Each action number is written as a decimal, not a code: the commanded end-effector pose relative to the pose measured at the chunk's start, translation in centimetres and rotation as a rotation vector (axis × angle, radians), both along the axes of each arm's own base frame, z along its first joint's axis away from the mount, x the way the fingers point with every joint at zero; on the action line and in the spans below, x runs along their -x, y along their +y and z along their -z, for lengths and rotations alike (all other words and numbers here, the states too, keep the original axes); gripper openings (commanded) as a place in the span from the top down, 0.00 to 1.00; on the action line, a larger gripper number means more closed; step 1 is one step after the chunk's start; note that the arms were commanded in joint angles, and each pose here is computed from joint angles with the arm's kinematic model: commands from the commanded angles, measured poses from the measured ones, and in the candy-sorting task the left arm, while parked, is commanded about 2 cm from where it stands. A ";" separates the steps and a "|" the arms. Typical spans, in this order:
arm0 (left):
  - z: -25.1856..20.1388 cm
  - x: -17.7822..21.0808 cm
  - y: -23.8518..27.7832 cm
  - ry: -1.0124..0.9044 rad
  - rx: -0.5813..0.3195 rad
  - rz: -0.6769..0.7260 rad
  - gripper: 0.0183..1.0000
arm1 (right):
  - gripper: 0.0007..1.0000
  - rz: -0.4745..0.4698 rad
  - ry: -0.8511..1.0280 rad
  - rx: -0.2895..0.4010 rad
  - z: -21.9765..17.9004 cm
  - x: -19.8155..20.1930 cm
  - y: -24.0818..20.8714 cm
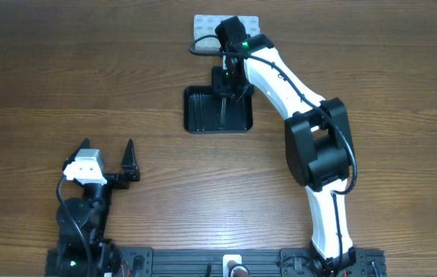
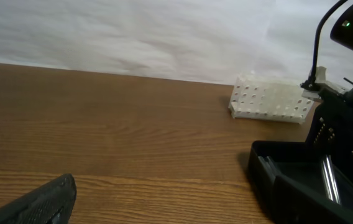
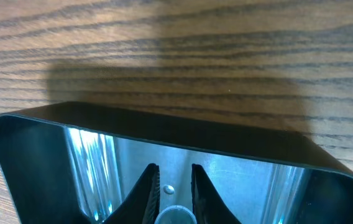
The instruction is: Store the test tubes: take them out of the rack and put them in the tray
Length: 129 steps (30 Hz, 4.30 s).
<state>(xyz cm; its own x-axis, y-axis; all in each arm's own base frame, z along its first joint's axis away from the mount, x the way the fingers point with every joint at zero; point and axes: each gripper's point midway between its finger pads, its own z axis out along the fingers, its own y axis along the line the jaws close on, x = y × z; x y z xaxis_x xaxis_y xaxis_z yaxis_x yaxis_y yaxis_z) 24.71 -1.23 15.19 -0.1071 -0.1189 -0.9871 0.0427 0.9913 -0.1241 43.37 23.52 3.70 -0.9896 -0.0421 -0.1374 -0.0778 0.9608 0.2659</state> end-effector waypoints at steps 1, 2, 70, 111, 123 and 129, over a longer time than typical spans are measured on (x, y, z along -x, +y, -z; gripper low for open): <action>0.2 0.0 0.0 0.002 -0.010 0.007 0.00 | 0.86 -0.002 -0.002 0.018 0.5 0.0 0.0; 0.2 0.0 0.0 0.002 -0.010 0.007 0.00 | 0.75 -0.002 -0.001 0.018 0.5 0.0 0.0; 0.2 0.0 0.0 0.002 -0.010 0.007 0.00 | 0.01 0.366 -1.356 0.307 -20.6 18.0 -26.5; 0.2 0.0 0.0 0.002 -0.010 0.007 0.00 | 0.01 0.432 -1.358 0.331 -12.5 19.1 -27.5; 0.2 0.0 0.0 0.002 -0.010 0.007 0.00 | 0.01 0.432 -1.358 0.331 -12.5 19.1 -27.5; 0.2 0.0 0.0 0.002 -0.010 0.007 0.00 | 0.01 0.432 -1.358 0.331 -12.5 19.1 -27.5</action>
<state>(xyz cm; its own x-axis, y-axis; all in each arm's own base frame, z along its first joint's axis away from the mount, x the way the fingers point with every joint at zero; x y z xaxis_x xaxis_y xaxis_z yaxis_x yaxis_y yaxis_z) 24.71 -1.23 15.21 -0.1063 -0.1190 -0.9872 0.0428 0.9913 -0.1241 24.32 -3.66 16.26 -0.0570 0.0013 -0.9984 0.2043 0.9789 -0.0104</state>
